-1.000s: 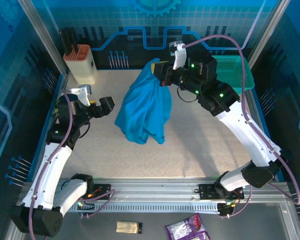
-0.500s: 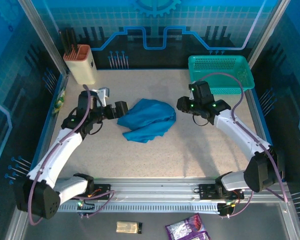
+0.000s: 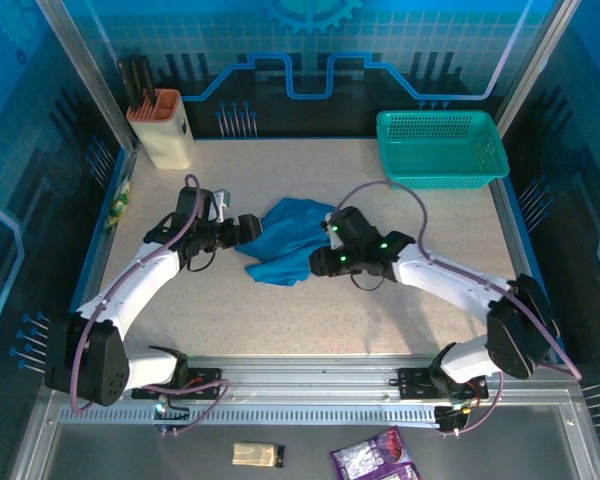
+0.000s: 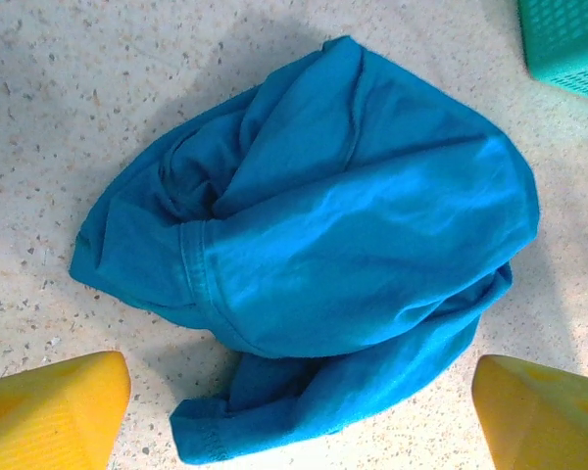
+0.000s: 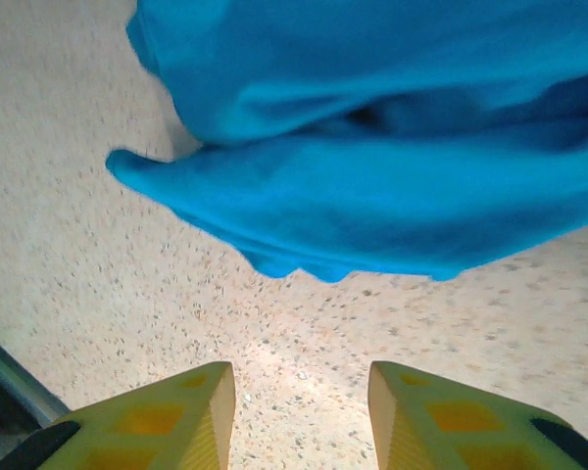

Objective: Fold the inside-out t-shirt

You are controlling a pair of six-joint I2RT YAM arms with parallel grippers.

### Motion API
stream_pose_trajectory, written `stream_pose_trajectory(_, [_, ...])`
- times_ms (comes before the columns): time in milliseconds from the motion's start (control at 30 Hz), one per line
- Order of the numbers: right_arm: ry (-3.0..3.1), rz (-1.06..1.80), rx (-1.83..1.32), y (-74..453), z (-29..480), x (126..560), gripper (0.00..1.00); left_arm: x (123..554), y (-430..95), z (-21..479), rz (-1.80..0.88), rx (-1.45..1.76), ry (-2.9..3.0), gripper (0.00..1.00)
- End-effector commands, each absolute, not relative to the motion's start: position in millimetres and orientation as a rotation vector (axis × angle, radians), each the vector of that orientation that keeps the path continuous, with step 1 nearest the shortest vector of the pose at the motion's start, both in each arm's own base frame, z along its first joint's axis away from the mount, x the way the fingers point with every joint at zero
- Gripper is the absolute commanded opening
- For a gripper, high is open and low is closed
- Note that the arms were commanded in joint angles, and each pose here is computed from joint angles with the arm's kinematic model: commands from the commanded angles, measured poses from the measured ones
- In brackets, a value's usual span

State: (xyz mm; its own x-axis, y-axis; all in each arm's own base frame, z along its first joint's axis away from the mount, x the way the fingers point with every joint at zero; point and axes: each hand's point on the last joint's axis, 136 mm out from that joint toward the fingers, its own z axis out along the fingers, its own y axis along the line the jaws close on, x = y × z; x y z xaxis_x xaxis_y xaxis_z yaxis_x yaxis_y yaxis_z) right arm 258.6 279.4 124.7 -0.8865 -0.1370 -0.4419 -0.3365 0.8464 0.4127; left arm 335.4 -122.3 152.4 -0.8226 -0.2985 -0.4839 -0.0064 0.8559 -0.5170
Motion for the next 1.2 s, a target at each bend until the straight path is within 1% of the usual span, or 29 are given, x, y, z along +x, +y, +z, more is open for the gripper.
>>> stream_pose_trajectory(0, [2.622,0.682,-0.458,318,113,253,0.43,331,-127,142,-0.720,-0.251,2.497,0.90])
stream_pose_trajectory(100, [2.587,0.514,-0.691,353,104,251,0.46,330,-121,140,-0.671,-0.266,2.511,0.90])
stream_pose_trajectory(167, [2.545,0.329,-0.848,371,98,258,0.47,330,-110,145,-0.601,-0.285,2.500,0.91])
stream_pose_trajectory(267, [2.472,0.157,-1.031,399,90,267,0.48,331,-99,157,-0.597,-0.309,2.465,0.91])
stream_pose_trajectory(467, [2.358,-0.080,-1.199,439,71,286,0.51,326,-71,166,-0.607,-0.411,2.442,0.92])
stream_pose_trajectory(600, [2.349,-0.135,-1.217,453,55,295,0.51,317,-52,165,-0.585,-0.481,2.432,0.92])
stream_pose_trajectory(700, [2.350,-0.166,-1.208,454,48,300,0.44,312,-48,164,-0.574,-0.492,2.439,0.92])
stream_pose_trajectory(733, [2.350,-0.181,-1.201,452,48,301,0.40,311,-47,163,-0.572,-0.491,2.442,0.93])
stream_pose_trajectory(867, [2.342,-0.174,-1.169,443,62,298,0.22,310,-49,162,-0.582,-0.491,2.441,0.93])
stream_pose_trajectory(933, [2.344,-0.145,-1.159,437,71,293,0.08,312,-50,161,-0.593,-0.495,2.442,0.92])
stream_pose_trajectory(967, [2.348,-0.135,-1.153,433,75,291,0.02,313,-51,160,-0.601,-0.498,2.444,0.92])
stream_pose_trajectory(1000, [2.348,-0.131,-1.141,429,79,289,0.00,314,-52,159,-0.608,-0.500,2.445,0.92])
stream_pose_trajectory(1167, [2.347,-0.121,-1.050,395,105,281,0.00,321,-59,157,-0.657,-0.497,2.449,0.92])
